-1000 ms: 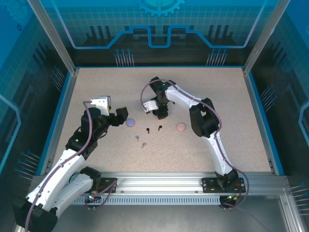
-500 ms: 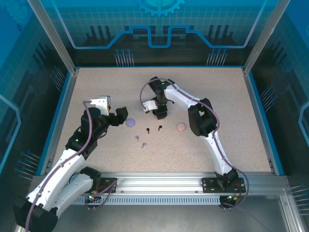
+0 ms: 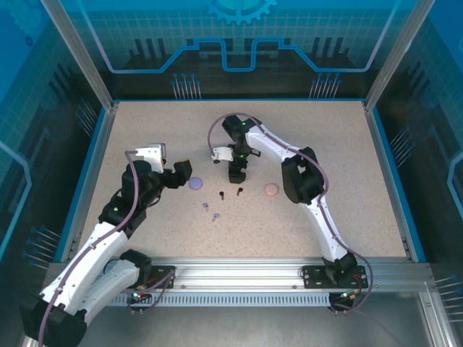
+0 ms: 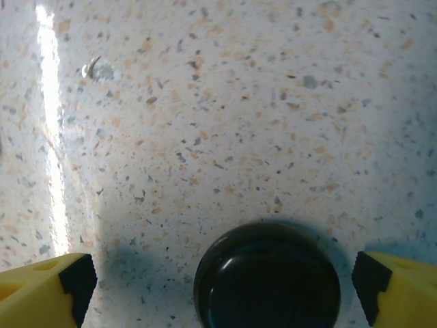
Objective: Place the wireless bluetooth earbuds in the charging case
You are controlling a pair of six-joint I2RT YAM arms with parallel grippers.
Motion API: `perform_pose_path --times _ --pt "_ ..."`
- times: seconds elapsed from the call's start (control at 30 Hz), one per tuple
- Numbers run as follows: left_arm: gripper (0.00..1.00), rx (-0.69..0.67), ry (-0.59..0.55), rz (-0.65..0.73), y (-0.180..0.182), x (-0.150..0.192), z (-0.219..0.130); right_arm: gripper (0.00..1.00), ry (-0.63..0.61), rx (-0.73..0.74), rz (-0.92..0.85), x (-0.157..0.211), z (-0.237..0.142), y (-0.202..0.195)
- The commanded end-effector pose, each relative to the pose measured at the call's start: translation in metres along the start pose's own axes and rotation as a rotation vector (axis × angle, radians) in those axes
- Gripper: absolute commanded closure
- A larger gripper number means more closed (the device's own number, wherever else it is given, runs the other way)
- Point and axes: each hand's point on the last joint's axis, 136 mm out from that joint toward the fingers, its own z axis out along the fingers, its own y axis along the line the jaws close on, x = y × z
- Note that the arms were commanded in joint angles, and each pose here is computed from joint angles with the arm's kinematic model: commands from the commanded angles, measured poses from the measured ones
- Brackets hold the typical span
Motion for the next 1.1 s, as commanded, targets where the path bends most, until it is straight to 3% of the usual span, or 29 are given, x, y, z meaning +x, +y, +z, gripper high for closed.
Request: perform_pose_path --times 0.0,0.47,1.07 --pt "0.15 -0.018 0.006 0.002 0.006 0.004 0.001 0.00 -0.061 0.057 0.132 -0.017 -0.036 -0.005" --pt "0.15 -0.016 0.007 0.000 0.006 0.005 0.000 0.03 0.059 0.127 0.308 0.000 -0.031 -0.011" --pt "0.14 -0.021 0.005 -0.002 0.007 0.005 0.000 0.07 0.129 0.093 0.314 0.006 0.001 -0.004"
